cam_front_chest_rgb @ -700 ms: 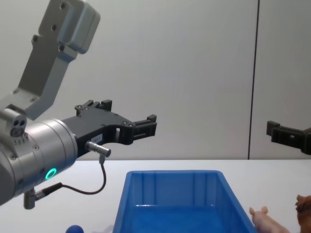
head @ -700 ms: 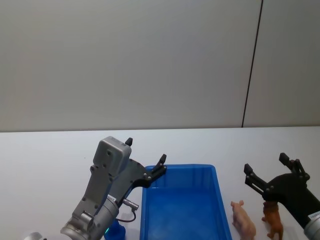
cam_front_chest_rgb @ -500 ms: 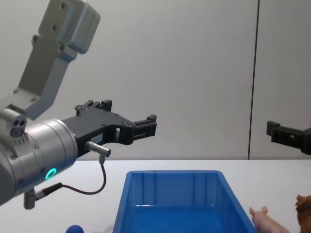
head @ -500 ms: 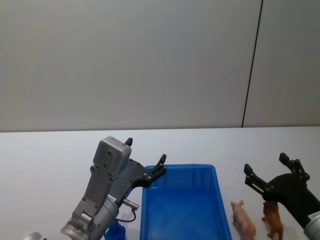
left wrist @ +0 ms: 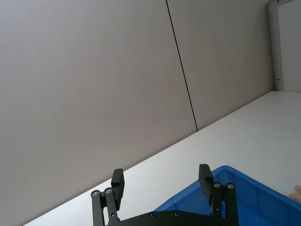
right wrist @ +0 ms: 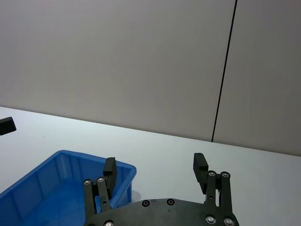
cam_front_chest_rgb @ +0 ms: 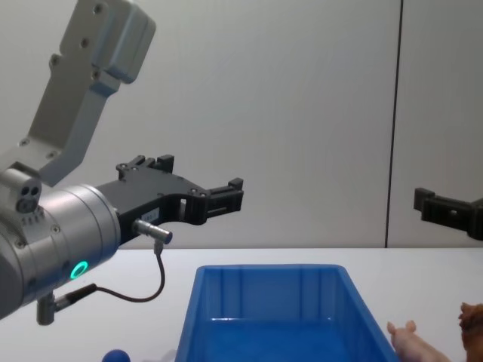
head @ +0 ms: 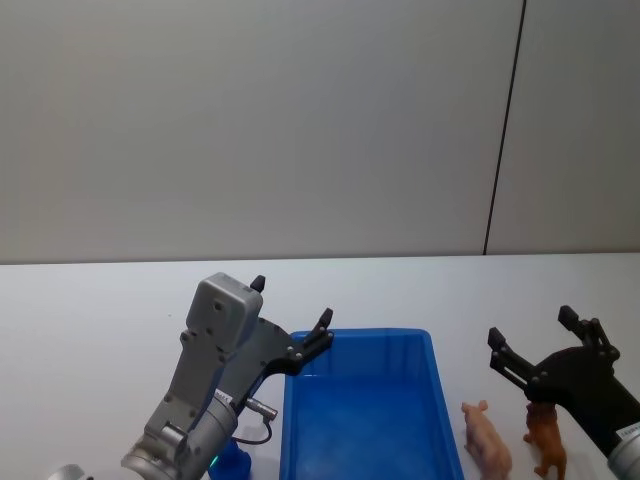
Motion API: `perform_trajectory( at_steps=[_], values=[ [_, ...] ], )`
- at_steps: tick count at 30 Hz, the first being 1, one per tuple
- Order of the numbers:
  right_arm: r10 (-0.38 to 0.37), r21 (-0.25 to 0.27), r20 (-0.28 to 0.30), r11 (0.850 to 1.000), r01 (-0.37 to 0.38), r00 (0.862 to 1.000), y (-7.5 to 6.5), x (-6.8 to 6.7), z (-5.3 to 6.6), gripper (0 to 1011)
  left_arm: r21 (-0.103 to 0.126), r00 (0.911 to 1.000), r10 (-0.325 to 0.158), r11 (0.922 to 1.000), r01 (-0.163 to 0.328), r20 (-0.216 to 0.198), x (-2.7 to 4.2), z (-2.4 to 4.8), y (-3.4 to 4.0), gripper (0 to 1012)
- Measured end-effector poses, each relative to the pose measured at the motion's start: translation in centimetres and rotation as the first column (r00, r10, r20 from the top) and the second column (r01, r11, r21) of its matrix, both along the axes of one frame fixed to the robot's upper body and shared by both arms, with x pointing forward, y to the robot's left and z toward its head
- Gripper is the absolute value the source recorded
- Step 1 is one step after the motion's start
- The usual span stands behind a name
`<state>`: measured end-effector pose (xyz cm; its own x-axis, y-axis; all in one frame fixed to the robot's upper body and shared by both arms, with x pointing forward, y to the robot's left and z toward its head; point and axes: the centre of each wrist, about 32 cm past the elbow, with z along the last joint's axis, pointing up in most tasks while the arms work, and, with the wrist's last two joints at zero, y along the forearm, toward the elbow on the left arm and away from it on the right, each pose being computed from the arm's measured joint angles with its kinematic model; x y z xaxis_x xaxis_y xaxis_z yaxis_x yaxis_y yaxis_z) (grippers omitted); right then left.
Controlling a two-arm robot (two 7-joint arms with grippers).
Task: Pick up the two dolls from the table and place them into the box.
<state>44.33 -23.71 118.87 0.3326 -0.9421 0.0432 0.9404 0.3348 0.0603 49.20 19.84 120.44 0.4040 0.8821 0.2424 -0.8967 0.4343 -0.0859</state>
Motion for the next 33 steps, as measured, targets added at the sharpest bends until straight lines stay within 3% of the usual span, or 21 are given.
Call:
perform_trajectory(
  at_steps=[25,33],
  values=[
    [-0.003,-0.002,-0.001,1.000,0.003,1.000,-0.10,0.00,0.00,1001,0.000,1.0000,0.000,1.0000,0.000,0.000,0.00,0.00,0.00,1001],
    [-0.026,-0.014,-0.034,1.000,0.026,0.999,-0.41,-0.08,-0.12,1001,0.000,1.0000,0.000,1.0000,0.000,0.000,0.00,0.00,0.00,1001]
  ],
)
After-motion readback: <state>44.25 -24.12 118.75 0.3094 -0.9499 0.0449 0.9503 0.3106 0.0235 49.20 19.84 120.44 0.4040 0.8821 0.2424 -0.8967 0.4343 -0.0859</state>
